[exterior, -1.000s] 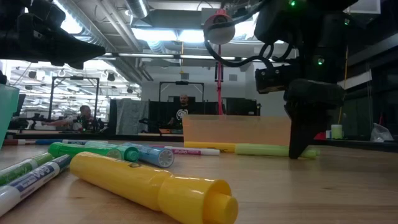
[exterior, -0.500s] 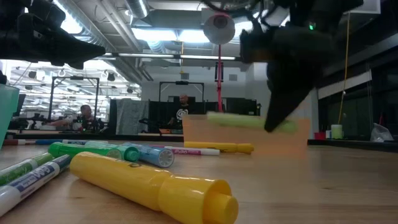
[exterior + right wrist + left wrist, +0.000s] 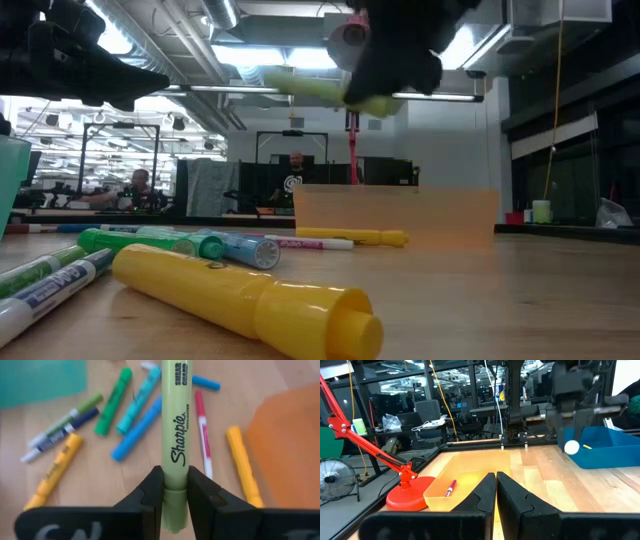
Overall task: Pick & Place Markers
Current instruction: Put the green highlighter pen into the green bin
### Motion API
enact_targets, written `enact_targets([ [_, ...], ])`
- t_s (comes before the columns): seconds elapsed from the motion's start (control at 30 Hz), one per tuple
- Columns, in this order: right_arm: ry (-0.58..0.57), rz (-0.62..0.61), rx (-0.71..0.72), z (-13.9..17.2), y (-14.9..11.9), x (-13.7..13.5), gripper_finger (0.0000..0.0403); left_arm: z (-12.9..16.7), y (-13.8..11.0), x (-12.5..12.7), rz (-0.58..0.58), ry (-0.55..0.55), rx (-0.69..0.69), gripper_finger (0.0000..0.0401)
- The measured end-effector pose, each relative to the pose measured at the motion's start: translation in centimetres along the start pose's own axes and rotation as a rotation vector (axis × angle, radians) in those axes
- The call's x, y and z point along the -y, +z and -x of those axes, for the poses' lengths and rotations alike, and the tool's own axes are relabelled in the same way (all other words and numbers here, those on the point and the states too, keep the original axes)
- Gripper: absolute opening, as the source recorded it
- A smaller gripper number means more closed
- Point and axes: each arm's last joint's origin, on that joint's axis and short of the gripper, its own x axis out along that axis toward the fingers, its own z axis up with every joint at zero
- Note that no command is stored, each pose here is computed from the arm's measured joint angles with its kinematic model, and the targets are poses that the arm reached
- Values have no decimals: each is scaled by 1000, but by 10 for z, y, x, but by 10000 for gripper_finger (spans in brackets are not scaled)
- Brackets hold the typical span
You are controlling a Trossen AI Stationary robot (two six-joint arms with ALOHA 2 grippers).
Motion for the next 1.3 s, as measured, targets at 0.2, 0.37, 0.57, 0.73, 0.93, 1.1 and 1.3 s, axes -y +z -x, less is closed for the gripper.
enact_targets([
  [0.2, -1, 15, 39, 6, 10, -3, 66, 0, 0, 0, 0, 0, 0, 11],
  [0.37, -6, 23, 45, 7, 10, -4, 66, 0, 0, 0, 0, 0, 0, 12],
  [0.57, -12, 25, 49, 7, 10, -4, 66, 0, 0, 0, 0, 0, 0, 8],
  [0.73, -11, 24, 48, 7, 10, -4, 66, 0, 0, 0, 0, 0, -1, 12],
  [0.93, -10, 24, 48, 7, 10, -4, 66, 0, 0, 0, 0, 0, -1, 9],
  [1.1, -9, 23, 49, 7, 10, -4, 66, 0, 0, 0, 0, 1, 0, 9],
  [1.3, 5, 35, 53, 10, 7, -11, 66, 0, 0, 0, 0, 0, 0, 12],
])
